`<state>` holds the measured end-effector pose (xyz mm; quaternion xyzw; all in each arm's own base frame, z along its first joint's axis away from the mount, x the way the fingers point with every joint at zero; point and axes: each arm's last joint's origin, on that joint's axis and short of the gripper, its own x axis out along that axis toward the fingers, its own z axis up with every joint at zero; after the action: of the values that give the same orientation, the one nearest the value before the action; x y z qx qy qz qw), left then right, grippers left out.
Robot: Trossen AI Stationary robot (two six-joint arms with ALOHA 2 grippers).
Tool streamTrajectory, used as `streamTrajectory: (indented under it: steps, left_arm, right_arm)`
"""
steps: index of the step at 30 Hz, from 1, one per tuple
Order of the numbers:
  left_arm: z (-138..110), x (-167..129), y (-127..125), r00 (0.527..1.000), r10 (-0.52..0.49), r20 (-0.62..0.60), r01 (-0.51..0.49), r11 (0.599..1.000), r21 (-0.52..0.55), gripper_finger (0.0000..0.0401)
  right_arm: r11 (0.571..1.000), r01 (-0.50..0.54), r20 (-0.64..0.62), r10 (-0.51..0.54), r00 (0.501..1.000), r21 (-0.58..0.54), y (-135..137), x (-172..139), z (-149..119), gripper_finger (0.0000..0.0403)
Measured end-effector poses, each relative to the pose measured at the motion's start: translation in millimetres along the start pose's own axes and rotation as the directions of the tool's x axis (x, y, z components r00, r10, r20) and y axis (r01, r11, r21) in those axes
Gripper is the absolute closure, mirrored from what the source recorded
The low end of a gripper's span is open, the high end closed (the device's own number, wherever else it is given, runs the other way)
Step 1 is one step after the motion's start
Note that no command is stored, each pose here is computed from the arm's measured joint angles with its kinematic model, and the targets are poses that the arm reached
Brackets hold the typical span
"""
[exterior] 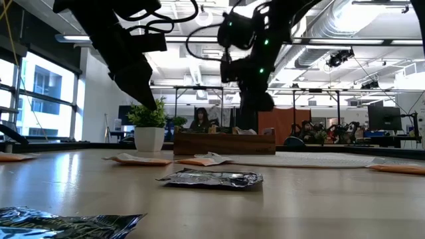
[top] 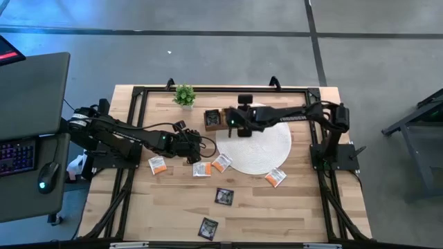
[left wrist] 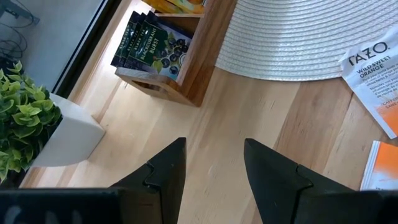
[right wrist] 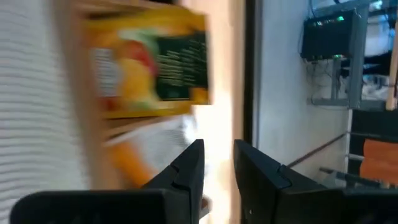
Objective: Pick & Place Tea
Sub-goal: Put the white tea bag into the right section of the wooden organizer
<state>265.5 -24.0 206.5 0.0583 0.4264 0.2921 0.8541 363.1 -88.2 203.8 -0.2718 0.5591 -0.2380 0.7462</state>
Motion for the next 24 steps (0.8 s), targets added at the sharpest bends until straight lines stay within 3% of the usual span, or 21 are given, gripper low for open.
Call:
streamTrajectory:
  steps: [3, 6, 10, 12, 14, 18, 24]
  left_arm:
    - [0, 0, 0, 1.000, 0.000, 0.000, 0.000, 1.000, 0.000, 0.0243]
    - [0, 0, 0, 1.000, -0.001, 0.001, 0.001, 1.000, -0.002, 0.0243]
    - [0, 0, 0, 1.000, -0.001, 0.001, 0.001, 1.000, -0.001, 0.0243]
    - [0, 0, 0, 1.000, -0.001, 0.002, 0.001, 1.000, -0.002, 0.0243]
    - [0, 0, 0, 1.000, -0.001, 0.002, 0.001, 1.000, -0.005, 0.0243]
    - [0, 0, 0, 1.000, -0.001, 0.002, 0.001, 1.000, -0.004, 0.0243]
    - [0, 0, 0, 1.000, -0.002, 0.004, 0.002, 1.000, -0.004, 0.0243]
  right_arm:
    - [0.999, -0.043, -0.008, 0.043, 0.999, 0.029, 16, -25, -1, 0.0320]
    - [0.982, -0.172, -0.029, 0.175, 0.984, 0.083, 32, -55, -8, 0.0320]
    - [0.877, -0.449, -0.061, 0.464, 0.884, 0.169, 51, -93, -21, 0.0320]
    - [0.818, -0.514, -0.084, 0.550, 0.831, 0.259, 58, -108, -27, 0.0320]
    - [0.788, -0.508, -0.136, 0.578, 0.804, 0.346, 65, -120, -33, 0.0320]
    - [0.771, -0.435, -0.270, 0.591, 0.760, 0.465, 84, -132, -49, 0.0320]
    - [0.774, -0.367, -0.380, 0.590, 0.712, 0.515, 117, -127, -78, 0.0320]
